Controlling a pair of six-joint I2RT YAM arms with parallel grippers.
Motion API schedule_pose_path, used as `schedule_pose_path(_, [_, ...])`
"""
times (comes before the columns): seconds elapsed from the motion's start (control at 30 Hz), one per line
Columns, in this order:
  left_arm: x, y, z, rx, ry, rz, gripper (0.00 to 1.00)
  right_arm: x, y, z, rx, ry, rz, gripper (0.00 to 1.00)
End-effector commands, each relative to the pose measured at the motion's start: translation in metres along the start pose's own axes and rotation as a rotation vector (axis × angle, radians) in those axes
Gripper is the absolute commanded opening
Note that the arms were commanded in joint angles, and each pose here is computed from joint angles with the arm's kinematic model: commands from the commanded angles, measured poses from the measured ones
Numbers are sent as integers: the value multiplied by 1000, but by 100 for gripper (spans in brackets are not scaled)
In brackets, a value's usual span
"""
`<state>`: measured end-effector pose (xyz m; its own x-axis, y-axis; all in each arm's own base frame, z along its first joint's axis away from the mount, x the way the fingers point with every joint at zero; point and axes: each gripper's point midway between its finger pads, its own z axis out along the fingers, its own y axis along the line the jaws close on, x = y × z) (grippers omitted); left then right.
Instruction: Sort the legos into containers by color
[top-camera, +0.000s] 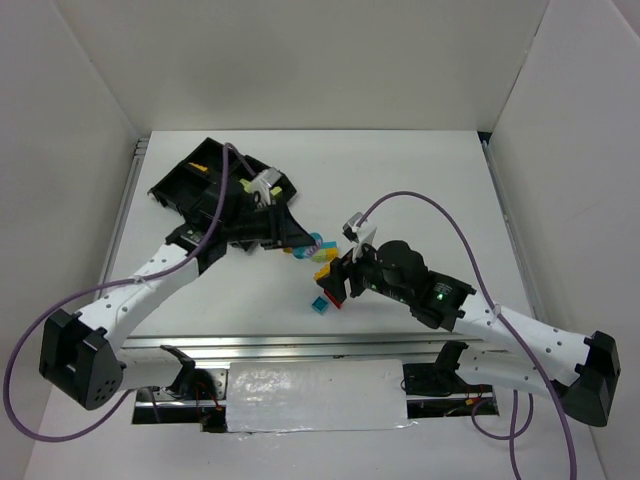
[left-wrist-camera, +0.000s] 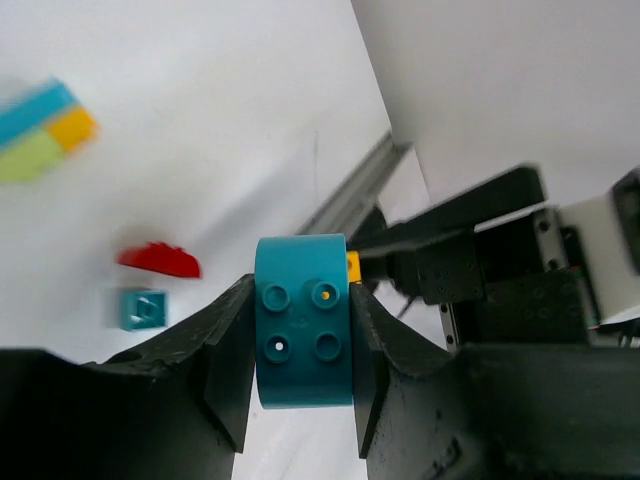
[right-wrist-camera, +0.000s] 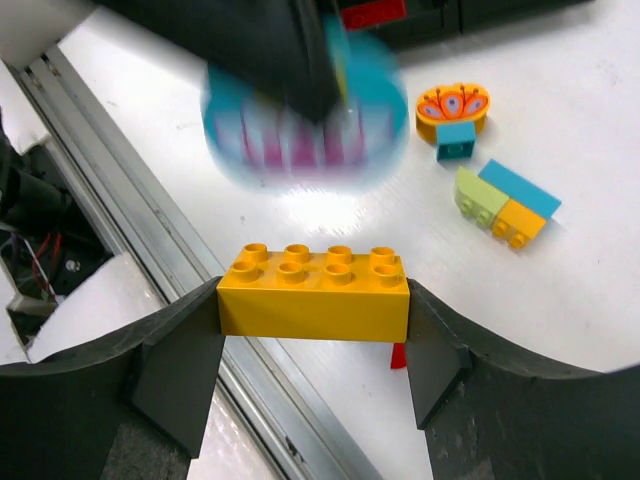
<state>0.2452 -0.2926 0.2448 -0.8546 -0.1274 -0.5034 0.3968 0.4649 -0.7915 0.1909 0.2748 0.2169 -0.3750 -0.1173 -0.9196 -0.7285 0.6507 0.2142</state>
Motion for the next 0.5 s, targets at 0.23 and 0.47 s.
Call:
schedule_pose_path(0.23, [-109,33,-96,-229,-346,67,0,4,0,-3,-5,-8,-7,0])
schedule_pose_path(0.47, [-166,185,-236,-937,-772,-359,0,-2,-4,-1,28,-46,56,0])
